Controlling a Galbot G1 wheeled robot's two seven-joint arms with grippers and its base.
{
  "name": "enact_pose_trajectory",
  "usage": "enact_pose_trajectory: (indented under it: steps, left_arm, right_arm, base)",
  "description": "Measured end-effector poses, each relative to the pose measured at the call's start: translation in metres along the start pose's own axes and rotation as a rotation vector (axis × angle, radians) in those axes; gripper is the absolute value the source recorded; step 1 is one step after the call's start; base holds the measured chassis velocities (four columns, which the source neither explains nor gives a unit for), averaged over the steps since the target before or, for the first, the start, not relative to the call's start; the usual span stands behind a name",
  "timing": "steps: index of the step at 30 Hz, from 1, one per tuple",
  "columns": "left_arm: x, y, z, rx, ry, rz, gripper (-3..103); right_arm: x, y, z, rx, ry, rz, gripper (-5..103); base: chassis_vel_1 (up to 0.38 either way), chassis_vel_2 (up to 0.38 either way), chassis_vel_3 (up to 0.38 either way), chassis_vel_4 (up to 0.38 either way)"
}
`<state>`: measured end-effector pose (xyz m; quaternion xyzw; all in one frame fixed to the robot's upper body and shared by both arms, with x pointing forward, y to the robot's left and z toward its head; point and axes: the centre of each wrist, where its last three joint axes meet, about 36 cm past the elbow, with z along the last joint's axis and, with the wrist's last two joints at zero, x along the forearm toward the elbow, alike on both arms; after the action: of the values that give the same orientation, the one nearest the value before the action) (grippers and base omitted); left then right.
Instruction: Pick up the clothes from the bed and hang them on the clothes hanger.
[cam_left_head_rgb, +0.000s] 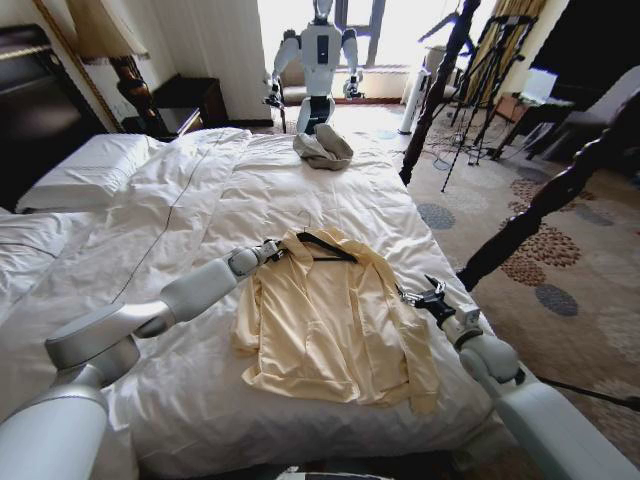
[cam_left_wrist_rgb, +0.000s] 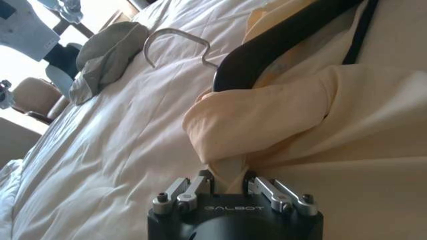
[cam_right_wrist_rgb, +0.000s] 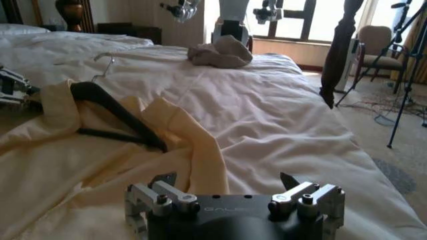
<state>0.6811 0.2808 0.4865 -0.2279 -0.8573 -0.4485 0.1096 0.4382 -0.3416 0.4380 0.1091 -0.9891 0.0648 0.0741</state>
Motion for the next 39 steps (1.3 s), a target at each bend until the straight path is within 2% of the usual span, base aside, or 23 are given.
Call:
enact_pose_trajectory:
  steps: [3,7,11,12,14,16,18,19,20,22,24,25,26,27,28,30,34,37,39]
  left_arm:
    - [0.003,-0.003,0.0,0.011,-0.004,0.006,24]
    - [0.002,-0.006,0.001,0.02,-0.006,0.007,24]
    - [0.003,-0.006,0.001,0.027,-0.007,0.007,24]
    - [0.004,-0.006,0.002,0.031,-0.007,0.007,24]
    - [0.004,-0.006,0.002,0.033,-0.007,0.007,24]
    - [0.004,-0.006,0.003,0.038,-0.006,0.008,24]
    - [0.004,-0.007,0.004,0.041,-0.006,0.008,24]
    - [0.004,-0.008,0.004,0.046,-0.006,0.009,24]
    - [0.004,-0.008,0.004,0.047,-0.007,0.01,24]
    - [0.003,-0.008,0.003,0.05,-0.008,0.01,24]
    - [0.003,-0.009,0.003,0.051,-0.009,0.01,24]
    - [0.002,-0.009,0.003,0.053,-0.009,0.011,24]
    - [0.001,-0.011,0.002,0.055,-0.011,0.012,24]
    - [0.001,-0.011,0.002,0.055,-0.011,0.012,24]
    - [0.001,-0.011,0.002,0.056,-0.012,0.013,24]
    - [0.0,-0.012,0.001,0.056,-0.013,0.014,24]
    - [-0.001,-0.012,0.001,0.06,-0.014,0.015,24]
    - [-0.001,-0.012,0.0,0.061,-0.015,0.015,24]
    - [-0.002,-0.012,0.0,0.062,-0.016,0.015,24]
  right_arm:
    - [-0.024,0.005,-0.003,-0.075,0.013,0.025,100]
    - [-0.042,0.011,-0.005,-0.132,0.027,0.021,100]
    - [-0.051,0.011,-0.005,-0.153,0.051,0.031,100]
    - [-0.052,0.011,-0.004,-0.158,0.058,0.03,103]
    - [-0.053,0.01,-0.004,-0.163,0.064,0.025,100]
    - [-0.054,0.009,-0.004,-0.176,0.084,0.009,90]
    - [-0.054,0.008,-0.004,-0.175,0.087,0.003,90]
    - [-0.055,0.007,-0.003,-0.172,0.088,-0.008,79]
    - [-0.055,0.006,-0.003,-0.168,0.088,-0.012,79]
    - [-0.054,0.005,-0.003,-0.155,0.091,-0.024,68]
    - [-0.054,0.004,-0.002,-0.145,0.093,-0.028,68]
    - [-0.055,0.002,0.0,-0.13,0.099,-0.032,57]
    - [-0.055,0.002,0.002,-0.125,0.107,-0.031,52]
    - [-0.055,0.002,0.002,-0.125,0.107,-0.031,52]
    - [-0.056,0.001,0.003,-0.125,0.114,-0.03,47]
    - [-0.056,0.001,0.004,-0.126,0.118,-0.028,47]
    - [-0.058,-0.001,0.004,-0.132,0.125,-0.028,25]
    - [-0.059,-0.002,0.004,-0.134,0.123,-0.038,19]
    - [-0.06,-0.002,0.005,-0.134,0.109,-0.048,9]
  base:
    - [0.0,0.0,0.0,0.0]
    - [0.0,0.0,0.0,0.0]
    - [0.0,0.0,0.0,0.0]
    - [0.0,0.0,0.0,0.0]
    - [0.0,0.0,0.0,0.0]
    - [0.0,0.0,0.0,0.0]
    - [0.0,0.0,0.0,0.0]
    - [0.0,0.0,0.0,0.0]
    - [0.0,0.0,0.0,0.0]
    - [0.0,0.0,0.0,0.0]
    - [0.0,0.0,0.0,0.0]
    - [0.0,0.0,0.0,0.0]
    - [0.0,0.0,0.0,0.0]
    - [0.0,0.0,0.0,0.0]
    - [0.0,0.0,0.0,0.0]
    - [0.0,0.0,0.0,0.0]
    - [0.0,0.0,0.0,0.0]
    - [0.0,0.0,0.0,0.0]
    - [0.0,0.0,0.0,0.0]
